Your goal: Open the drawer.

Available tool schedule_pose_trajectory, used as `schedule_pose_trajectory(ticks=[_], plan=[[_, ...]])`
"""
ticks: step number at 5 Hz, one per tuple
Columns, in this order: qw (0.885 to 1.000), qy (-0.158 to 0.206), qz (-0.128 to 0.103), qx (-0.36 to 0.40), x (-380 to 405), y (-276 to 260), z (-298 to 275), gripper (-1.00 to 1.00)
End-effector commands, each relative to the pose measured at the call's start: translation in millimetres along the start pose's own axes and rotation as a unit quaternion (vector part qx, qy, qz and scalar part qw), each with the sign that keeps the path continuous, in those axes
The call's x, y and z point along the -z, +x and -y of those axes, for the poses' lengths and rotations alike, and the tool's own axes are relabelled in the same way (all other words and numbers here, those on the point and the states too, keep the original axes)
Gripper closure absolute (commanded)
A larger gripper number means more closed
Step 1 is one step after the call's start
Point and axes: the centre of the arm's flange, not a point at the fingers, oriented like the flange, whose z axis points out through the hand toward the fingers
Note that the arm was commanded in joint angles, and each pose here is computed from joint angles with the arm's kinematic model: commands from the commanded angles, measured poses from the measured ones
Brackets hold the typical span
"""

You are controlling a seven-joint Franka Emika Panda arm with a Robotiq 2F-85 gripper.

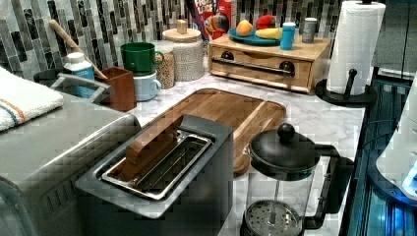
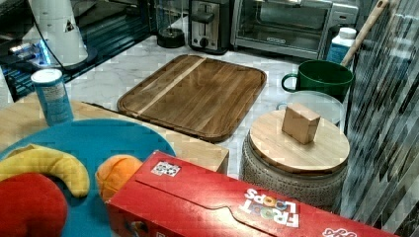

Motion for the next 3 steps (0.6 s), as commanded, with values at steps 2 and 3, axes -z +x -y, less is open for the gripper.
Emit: schedule_pose_trajectory(ticks=[2,3], plan=[[1.000,-0.002,0.001,0.008,-3,-5,5,-1.00],[0.998,-0.007,-0.018,0.064,-28,-4,-7,-1.00]])
